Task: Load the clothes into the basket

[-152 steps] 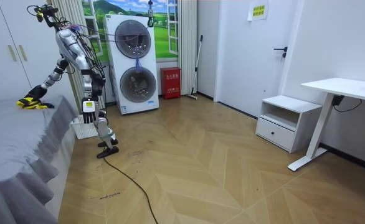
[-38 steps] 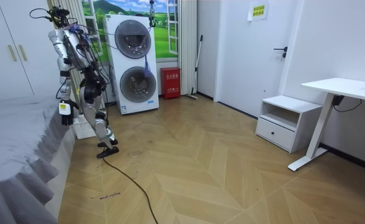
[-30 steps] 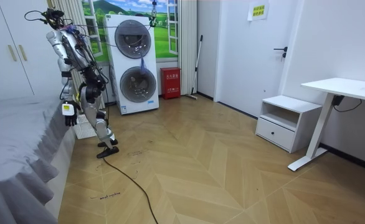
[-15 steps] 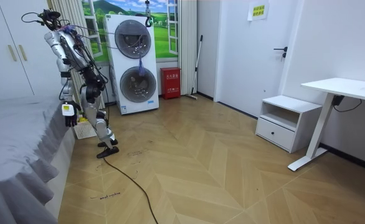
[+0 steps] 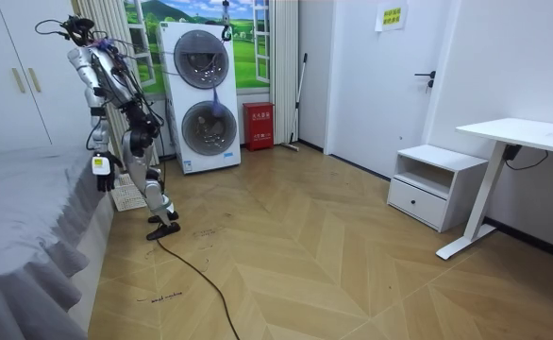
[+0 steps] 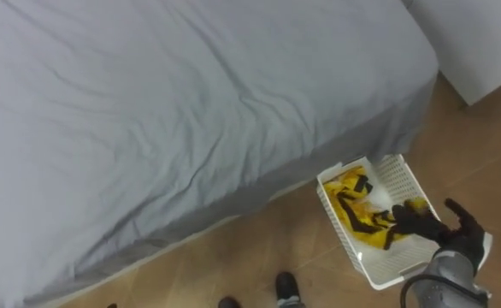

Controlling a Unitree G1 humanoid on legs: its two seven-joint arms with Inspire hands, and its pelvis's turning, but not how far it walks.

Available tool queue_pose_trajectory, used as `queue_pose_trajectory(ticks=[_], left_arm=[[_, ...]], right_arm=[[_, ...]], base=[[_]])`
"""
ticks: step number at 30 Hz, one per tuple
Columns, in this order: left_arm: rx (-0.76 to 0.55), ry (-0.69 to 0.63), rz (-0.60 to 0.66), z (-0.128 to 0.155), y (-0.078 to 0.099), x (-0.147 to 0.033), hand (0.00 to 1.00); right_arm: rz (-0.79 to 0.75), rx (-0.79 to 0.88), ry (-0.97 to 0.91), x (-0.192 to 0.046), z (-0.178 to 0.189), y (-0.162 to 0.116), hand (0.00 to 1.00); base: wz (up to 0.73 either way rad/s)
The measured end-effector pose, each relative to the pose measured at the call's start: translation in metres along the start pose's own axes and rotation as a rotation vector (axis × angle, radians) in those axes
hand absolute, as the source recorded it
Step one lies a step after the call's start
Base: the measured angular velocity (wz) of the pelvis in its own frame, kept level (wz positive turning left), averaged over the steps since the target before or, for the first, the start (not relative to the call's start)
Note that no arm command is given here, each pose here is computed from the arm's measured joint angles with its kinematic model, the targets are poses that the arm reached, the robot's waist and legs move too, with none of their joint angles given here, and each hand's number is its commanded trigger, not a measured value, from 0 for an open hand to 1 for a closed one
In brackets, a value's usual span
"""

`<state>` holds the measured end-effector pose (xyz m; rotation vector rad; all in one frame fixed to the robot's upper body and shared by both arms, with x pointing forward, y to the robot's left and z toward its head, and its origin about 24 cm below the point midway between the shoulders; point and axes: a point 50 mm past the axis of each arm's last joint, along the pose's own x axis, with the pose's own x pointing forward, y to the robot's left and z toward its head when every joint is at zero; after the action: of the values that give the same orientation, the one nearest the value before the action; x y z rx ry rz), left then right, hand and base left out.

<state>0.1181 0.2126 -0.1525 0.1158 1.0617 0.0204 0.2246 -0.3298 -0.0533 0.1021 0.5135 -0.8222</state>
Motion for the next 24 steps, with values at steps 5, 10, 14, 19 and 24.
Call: queue_pose_trajectory(ticks=[5, 10, 14, 19, 24], left_arm=[[-0.009, -0.005, -0.005, 0.0, 0.001, 0.0, 0.0], [-0.011, 0.009, -0.008, -0.005, 0.0, 0.0, 0.0], [-0.016, 0.023, -0.007, -0.011, 0.001, -0.002, 0.0], [-0.024, 0.035, -0.005, -0.023, 0.001, -0.006, 0.0], [-0.079, 0.061, 0.021, -0.039, 0.004, -0.012, 0.0]], right_arm=[[0.015, -0.043, -0.015, -0.001, -0.003, -0.004, 0.0], [0.038, -0.058, -0.014, -0.005, -0.01, -0.008, 0.0], [0.034, -0.072, 0.005, -0.008, -0.02, -0.017, 0.0], [0.051, -0.079, 0.093, -0.02, -0.051, -0.023, 0.0], [0.058, -0.056, 0.18, -0.033, -0.08, -0.039, 0.0]], base=[[-0.08], [0.0], [0.1], [0.22], [0.32]])
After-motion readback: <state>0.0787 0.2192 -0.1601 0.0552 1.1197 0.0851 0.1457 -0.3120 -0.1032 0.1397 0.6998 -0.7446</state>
